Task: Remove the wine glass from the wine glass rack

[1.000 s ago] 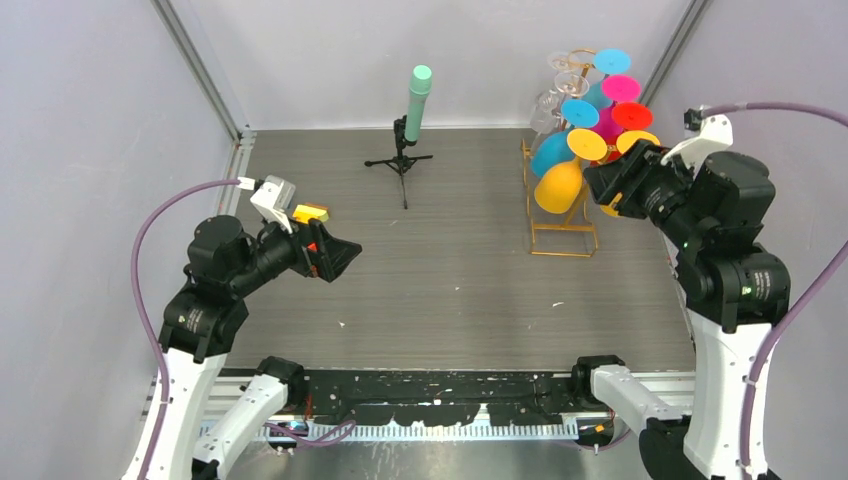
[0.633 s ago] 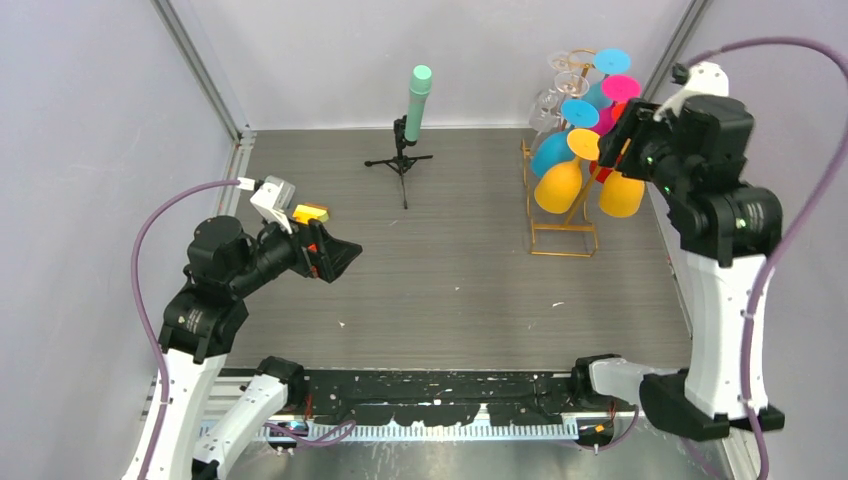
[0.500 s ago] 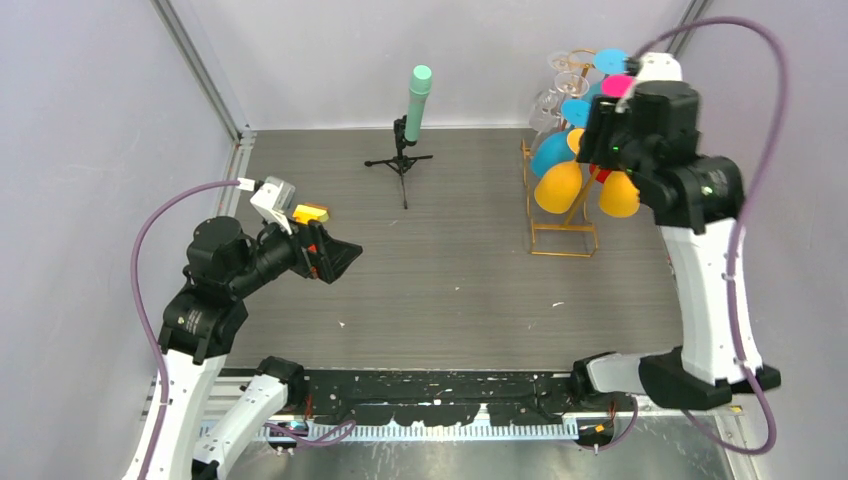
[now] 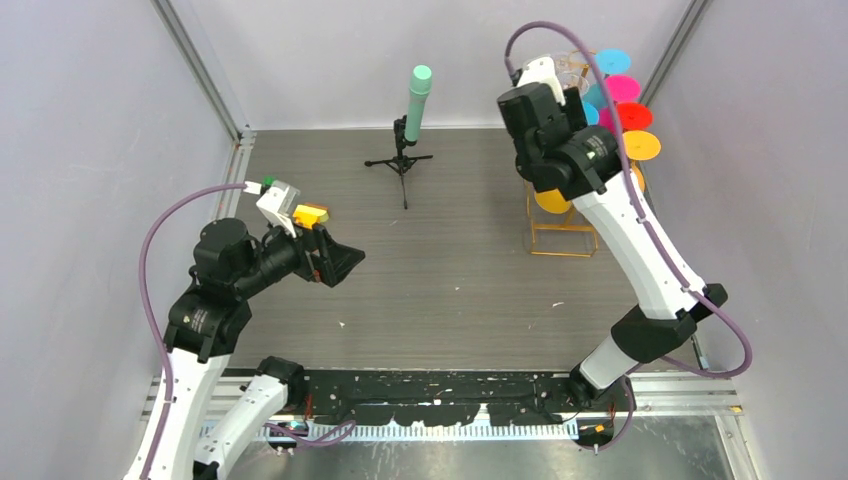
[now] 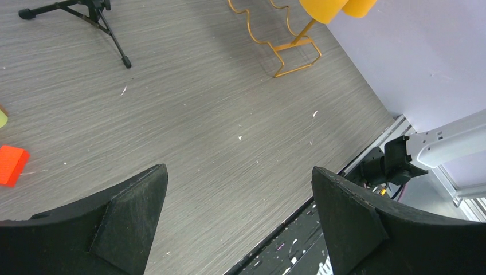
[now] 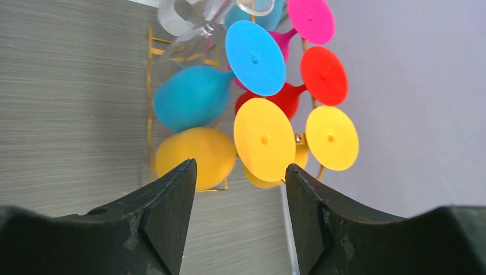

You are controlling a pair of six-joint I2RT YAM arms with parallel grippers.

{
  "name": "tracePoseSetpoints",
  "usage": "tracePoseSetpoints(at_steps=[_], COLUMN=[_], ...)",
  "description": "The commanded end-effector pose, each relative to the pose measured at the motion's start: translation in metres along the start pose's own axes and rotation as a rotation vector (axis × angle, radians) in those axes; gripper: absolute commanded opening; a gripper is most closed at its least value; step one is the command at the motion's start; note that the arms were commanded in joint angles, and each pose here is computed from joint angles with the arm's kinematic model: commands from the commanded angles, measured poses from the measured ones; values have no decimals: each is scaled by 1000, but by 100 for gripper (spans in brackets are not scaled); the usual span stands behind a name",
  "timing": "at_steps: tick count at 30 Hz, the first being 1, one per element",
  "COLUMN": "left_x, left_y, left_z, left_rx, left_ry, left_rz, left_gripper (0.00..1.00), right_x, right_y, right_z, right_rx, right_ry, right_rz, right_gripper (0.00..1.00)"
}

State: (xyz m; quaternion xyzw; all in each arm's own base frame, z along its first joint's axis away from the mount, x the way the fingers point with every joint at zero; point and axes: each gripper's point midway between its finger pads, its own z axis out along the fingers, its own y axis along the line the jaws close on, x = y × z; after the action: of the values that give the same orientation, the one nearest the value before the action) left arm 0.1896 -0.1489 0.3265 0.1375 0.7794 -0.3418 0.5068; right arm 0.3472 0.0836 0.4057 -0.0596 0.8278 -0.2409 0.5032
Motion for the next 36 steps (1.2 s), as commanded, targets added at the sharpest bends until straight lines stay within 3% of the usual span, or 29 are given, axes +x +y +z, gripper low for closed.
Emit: tracePoseSetpoints(at_steps=[1, 7, 10, 19, 36], left_x=[-9, -3, -1, 0, 8], left_y=[1, -8, -7, -4, 4], left_z=[-2, -2, -3, -3, 3], left_rx=[-7, 52, 46, 30, 13], left_ry=[-52, -45, -45, -48, -28], left_rz=[29, 31, 30, 25, 14], left_gripper=[100, 100, 100, 100, 100], right_x=[-6, 1, 2, 7, 23], right_y=[-25, -14, -12, 2, -10], right_z=[-7, -3, 0, 17, 48], right_rx=[230, 228, 249, 274, 368], right_ry=[-26, -17, -14, 18, 92], right_rz=[-123, -169, -186, -226, -294], right_gripper=[64, 61, 54, 45, 40])
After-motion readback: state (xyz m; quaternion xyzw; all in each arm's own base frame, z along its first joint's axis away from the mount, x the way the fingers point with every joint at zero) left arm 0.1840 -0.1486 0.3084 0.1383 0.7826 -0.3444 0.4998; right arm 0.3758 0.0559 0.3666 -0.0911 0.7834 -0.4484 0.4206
